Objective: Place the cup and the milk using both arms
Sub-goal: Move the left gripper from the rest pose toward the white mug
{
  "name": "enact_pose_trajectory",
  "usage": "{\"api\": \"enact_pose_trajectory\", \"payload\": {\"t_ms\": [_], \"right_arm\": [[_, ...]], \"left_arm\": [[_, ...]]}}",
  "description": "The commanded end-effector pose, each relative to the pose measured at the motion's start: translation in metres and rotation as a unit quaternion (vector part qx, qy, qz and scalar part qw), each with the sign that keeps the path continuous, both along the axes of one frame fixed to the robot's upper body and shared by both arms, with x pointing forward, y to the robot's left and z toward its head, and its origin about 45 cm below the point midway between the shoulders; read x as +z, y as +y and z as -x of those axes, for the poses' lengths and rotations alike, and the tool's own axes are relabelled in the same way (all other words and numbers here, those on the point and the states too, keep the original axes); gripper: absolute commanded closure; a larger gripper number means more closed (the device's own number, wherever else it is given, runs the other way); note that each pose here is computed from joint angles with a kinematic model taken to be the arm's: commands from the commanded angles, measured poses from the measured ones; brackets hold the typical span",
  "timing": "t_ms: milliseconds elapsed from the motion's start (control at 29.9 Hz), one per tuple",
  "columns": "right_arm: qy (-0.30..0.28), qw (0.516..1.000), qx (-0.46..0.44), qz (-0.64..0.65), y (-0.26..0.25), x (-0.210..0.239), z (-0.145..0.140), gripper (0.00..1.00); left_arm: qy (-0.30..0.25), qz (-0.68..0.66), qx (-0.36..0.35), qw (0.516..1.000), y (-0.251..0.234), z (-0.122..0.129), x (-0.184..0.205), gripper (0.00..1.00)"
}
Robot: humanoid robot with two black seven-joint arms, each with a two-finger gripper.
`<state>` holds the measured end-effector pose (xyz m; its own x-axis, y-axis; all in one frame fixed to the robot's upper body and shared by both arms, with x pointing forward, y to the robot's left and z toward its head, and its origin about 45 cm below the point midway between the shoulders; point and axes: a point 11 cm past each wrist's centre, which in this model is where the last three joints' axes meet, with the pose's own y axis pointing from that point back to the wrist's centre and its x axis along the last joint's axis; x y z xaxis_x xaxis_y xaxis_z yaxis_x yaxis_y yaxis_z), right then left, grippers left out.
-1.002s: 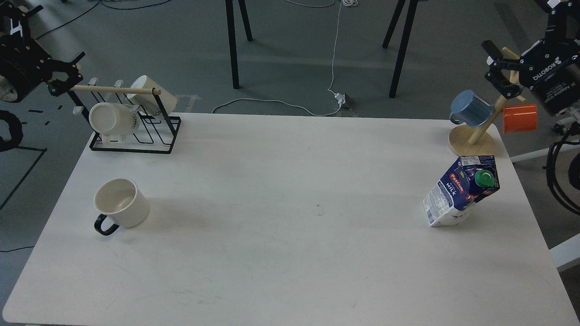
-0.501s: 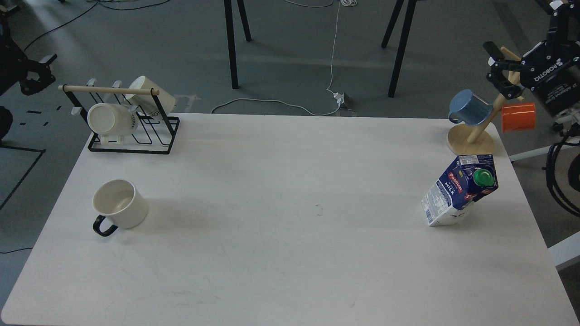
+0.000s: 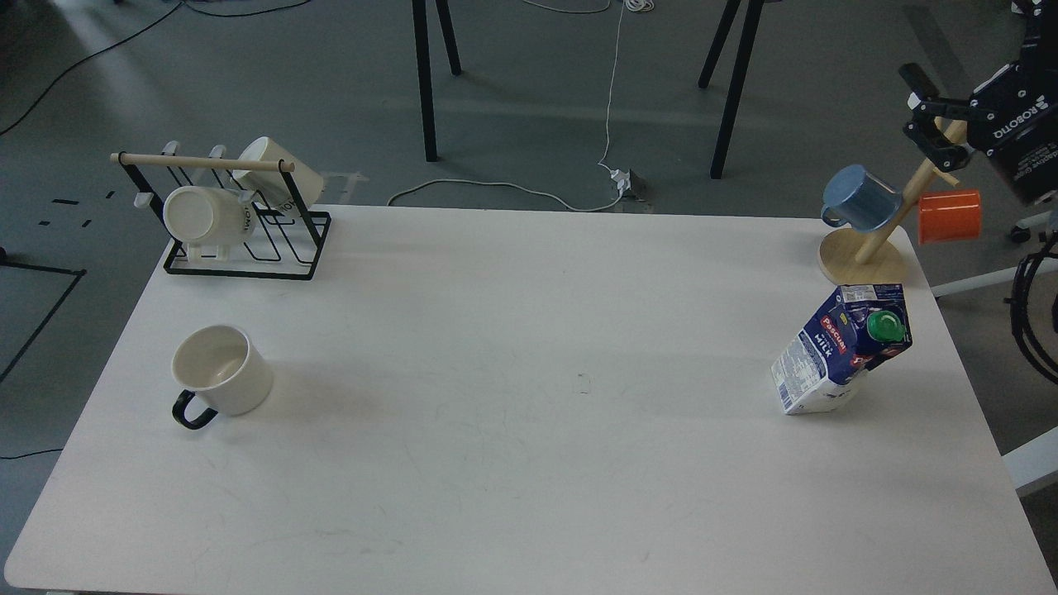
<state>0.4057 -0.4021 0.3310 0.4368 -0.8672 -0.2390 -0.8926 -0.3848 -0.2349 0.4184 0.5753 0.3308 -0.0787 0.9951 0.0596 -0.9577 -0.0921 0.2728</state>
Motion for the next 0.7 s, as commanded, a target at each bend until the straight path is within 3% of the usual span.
{"api": "enact_pose_trajectory", "payload": {"t_ms": [0,134,301,668], "right_arm": [[0.001,1.0,-0.003,0.003,-0.003,0.0,0.001,0.01],[0.001,1.0,-0.002,0.004,-0.003,0.0,0.001,0.01],[0.006,1.0,-0.004,0.004,-0.004,-0.005,0.002,0.01],[0.012,1.0,-0.013,0.006,-0.01,-0.01,0.003,0.01]], "left_arm": [[0.026,-0.031,-0.032,0.999,-0.015,-0.005,-0.01,0.0],[0.023,-0.041,-0.101,0.994,-0.054,-0.014,-0.006,0.0],[0.027,-0.041,-0.19,0.981,-0.1,-0.004,-0.01,0.0],[0.025,-0.127,-0.236,0.963,-0.118,-0.001,-0.005,0.0]]}}
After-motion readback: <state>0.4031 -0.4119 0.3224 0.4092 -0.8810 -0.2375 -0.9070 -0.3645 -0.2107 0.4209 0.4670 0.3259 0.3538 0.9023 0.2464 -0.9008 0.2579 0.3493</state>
